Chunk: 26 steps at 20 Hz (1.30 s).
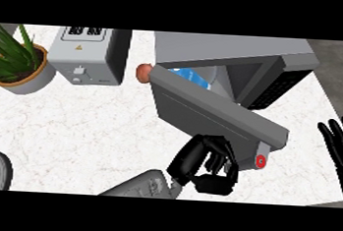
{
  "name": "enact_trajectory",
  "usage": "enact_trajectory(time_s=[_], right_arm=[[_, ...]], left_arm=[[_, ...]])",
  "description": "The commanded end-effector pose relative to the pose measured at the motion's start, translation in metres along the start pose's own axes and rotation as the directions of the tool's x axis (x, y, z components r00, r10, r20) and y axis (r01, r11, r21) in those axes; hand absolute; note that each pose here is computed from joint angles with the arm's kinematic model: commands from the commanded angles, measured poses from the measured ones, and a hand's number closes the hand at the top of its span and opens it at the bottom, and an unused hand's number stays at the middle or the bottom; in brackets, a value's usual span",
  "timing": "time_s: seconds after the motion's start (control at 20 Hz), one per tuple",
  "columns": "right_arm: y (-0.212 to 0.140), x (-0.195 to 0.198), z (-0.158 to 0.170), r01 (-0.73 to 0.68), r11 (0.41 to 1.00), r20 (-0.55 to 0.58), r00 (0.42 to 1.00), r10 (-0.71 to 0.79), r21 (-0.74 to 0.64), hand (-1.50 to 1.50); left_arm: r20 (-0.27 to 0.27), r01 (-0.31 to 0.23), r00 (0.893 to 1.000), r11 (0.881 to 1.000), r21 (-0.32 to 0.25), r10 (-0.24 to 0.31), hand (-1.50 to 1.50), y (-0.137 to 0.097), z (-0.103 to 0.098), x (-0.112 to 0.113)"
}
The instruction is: Pick up the milk, place it into the microwave and close the microwave
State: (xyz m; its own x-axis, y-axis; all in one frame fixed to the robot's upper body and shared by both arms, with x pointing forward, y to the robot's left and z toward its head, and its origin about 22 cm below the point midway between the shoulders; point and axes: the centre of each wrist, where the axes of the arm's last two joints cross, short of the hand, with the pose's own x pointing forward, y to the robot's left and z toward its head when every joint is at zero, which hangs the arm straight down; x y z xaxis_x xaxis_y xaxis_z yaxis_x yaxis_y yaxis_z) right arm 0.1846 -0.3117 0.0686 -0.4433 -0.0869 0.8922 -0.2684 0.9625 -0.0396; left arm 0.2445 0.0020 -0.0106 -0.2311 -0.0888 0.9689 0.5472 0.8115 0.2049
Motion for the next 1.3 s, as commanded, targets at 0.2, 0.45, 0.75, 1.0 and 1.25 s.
enact_trajectory(time_s=[0.2, 0.45, 0.75, 1.0, 1.25], right_arm=[[0.001, 0.019, -0.017, 0.055, 0.991, 0.038, 0.997, -0.06, 0.12, -1.5], [0.006, 0.03, -0.024, 0.088, 0.985, 0.073, 0.992, -0.1, 0.149, -1.5], [0.004, 0.036, -0.03, 0.113, 0.98, 0.06, 0.99, -0.124, 0.164, -1.5], [0.007, 0.043, -0.032, 0.129, 0.974, 0.068, 0.987, -0.143, 0.187, -1.5], [0.002, 0.053, -0.038, 0.109, 0.97, 0.076, 0.989, -0.129, 0.218, -1.5]], left_arm=[[0.032, -0.027, 0.999, 0.993, 0.116, 0.023, 1.5, 0.017, -0.041, 0.024], [-0.016, -0.027, 0.999, 0.979, 0.202, 0.031, 1.5, 0.035, -0.061, 0.026], [0.068, -0.157, 0.987, 0.936, 0.317, 0.143, 1.5, 0.053, -0.078, 0.043], [0.103, -0.189, 0.981, 0.92, 0.343, 0.163, 1.5, 0.067, -0.091, 0.047], [0.115, -0.195, 0.98, 0.91, 0.367, 0.164, 1.5, 0.072, -0.094, 0.043]])
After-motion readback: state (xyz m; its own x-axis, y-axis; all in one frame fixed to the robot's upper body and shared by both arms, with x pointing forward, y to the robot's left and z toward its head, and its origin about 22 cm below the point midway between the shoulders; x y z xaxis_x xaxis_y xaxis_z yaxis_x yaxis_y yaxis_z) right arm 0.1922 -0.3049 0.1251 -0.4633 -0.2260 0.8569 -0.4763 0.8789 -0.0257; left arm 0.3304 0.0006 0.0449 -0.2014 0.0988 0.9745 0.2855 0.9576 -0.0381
